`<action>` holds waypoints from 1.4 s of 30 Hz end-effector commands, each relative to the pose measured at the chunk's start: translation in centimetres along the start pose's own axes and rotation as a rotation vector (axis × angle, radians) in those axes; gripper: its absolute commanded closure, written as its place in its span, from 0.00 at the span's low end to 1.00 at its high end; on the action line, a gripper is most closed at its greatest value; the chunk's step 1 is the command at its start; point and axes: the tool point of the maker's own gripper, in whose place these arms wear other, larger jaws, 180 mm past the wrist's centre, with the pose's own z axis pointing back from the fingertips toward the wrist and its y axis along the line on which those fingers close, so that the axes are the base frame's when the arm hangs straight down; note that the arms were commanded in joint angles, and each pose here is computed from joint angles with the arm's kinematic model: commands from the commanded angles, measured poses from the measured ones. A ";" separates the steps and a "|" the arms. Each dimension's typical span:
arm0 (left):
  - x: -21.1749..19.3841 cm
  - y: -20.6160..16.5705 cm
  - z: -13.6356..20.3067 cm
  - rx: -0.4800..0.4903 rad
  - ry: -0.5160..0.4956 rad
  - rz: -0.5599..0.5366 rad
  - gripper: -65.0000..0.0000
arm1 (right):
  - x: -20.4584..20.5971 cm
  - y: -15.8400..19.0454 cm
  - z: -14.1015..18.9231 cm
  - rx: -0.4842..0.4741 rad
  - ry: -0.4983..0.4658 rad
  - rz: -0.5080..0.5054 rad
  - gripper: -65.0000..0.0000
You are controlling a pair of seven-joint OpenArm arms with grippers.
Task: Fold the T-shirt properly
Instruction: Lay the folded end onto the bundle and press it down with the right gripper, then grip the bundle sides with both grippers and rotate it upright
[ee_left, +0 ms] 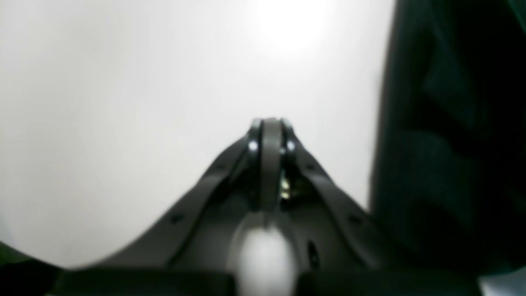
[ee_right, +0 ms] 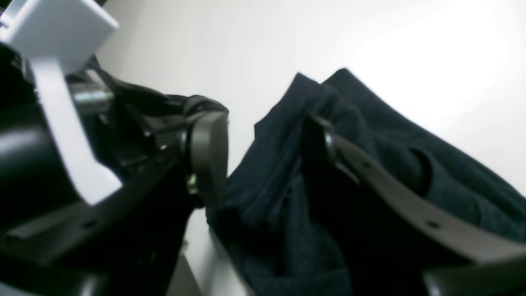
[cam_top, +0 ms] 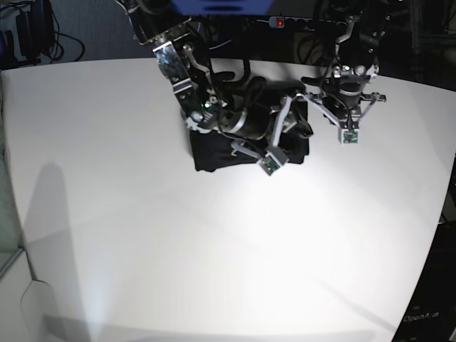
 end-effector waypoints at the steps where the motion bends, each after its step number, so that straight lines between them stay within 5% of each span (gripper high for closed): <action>1: 0.7 0.7 0.2 0.016 -0.021 0.002 1.00 | 2.5 0.5 0.0 0.014 -0.073 0.007 0.54; 7: -0.3 2.6 0.4 0.056 -0.002 0.020 1.00 | 4.8 0.3 1.7 -0.003 -0.129 0.074 0.54; 14: -1.1 3.2 0.8 -0.028 0.016 -0.050 1.00 | 6.4 -0.7 3.9 -0.039 -0.177 0.142 0.54; 21: -1.8 3.0 1.0 -0.071 0.030 -0.093 1.00 | 4.7 -4.2 6.0 -0.106 -0.113 0.213 0.76; 26: -0.5 2.0 1.9 -0.107 -0.012 -0.122 1.00 | 3.7 -7.8 8.1 -0.201 -0.098 0.170 0.91; 37: -0.5 -0.6 2.9 -0.202 -0.027 -0.202 1.00 | 1.8 -12.4 12.2 -0.322 -0.050 0.187 0.93; 42: -1.4 -2.4 2.9 -0.202 -0.017 -0.331 1.00 | 2.5 -13.7 13.2 -0.349 -0.041 0.229 0.93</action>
